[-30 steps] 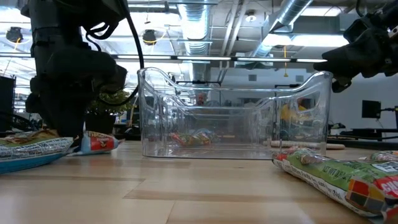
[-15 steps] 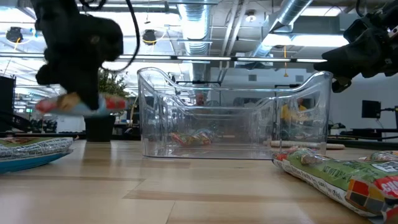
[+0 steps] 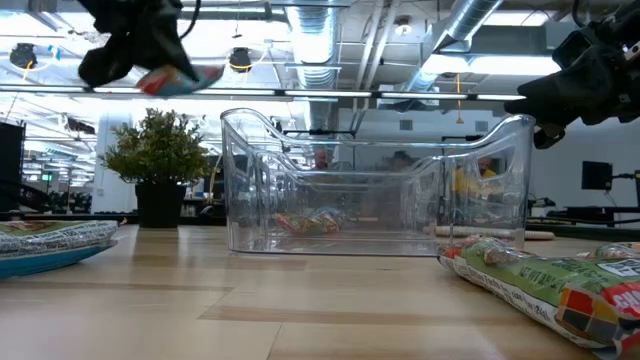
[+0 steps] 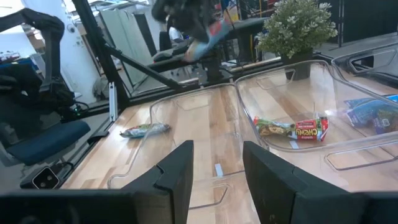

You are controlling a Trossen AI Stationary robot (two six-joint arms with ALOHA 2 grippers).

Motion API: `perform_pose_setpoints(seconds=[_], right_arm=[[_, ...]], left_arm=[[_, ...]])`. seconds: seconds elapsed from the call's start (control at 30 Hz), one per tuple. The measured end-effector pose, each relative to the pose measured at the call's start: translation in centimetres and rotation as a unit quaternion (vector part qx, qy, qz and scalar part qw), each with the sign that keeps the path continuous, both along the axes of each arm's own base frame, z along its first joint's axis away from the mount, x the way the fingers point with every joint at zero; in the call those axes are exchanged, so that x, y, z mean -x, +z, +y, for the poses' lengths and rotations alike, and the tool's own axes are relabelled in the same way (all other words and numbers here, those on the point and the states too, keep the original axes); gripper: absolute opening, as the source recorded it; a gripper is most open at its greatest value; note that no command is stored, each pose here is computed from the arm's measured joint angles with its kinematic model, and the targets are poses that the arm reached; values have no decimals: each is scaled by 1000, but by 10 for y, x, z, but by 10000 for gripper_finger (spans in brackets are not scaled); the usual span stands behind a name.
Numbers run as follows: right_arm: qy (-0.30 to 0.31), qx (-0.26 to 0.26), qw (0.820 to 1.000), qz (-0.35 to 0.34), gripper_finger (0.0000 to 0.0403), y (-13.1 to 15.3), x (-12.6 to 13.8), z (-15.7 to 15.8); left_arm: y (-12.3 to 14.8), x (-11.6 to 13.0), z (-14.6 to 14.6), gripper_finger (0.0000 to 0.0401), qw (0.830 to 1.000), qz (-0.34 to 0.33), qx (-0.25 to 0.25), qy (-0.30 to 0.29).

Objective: Pick and place Granola Bars by type
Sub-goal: Put the red granola bar into the middle transparent bin

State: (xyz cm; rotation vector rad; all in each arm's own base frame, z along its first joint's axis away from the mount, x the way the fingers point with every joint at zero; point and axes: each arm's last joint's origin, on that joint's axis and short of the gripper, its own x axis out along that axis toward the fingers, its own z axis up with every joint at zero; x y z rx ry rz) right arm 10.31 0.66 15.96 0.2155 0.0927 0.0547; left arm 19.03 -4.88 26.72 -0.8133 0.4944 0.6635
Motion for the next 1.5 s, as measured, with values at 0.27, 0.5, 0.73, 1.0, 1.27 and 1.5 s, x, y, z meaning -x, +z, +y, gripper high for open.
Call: perform_pose_setpoints(seconds=[0.27,0.5,0.73,1.0,1.27,1.5], right_arm=[[0,0,1000,0,133,0,0,0],[0,0,1000,0,134,0,0,0],[0,0,1000,0,133,0,0,0],[0,0,1000,0,133,0,0,0],[0,0,1000,0,134,0,0,0],[0,0,1000,0,134,0,0,0]], left_arm=[[27,7,6,25,991,-115,-48,50],[28,8,7,25,990,-118,-57,56],[28,4,14,25,987,-125,-61,83],[23,-31,32,25,985,-141,-59,83],[11,-87,63,25,986,-151,-40,53],[17,-137,95,25,990,-121,-61,29]])
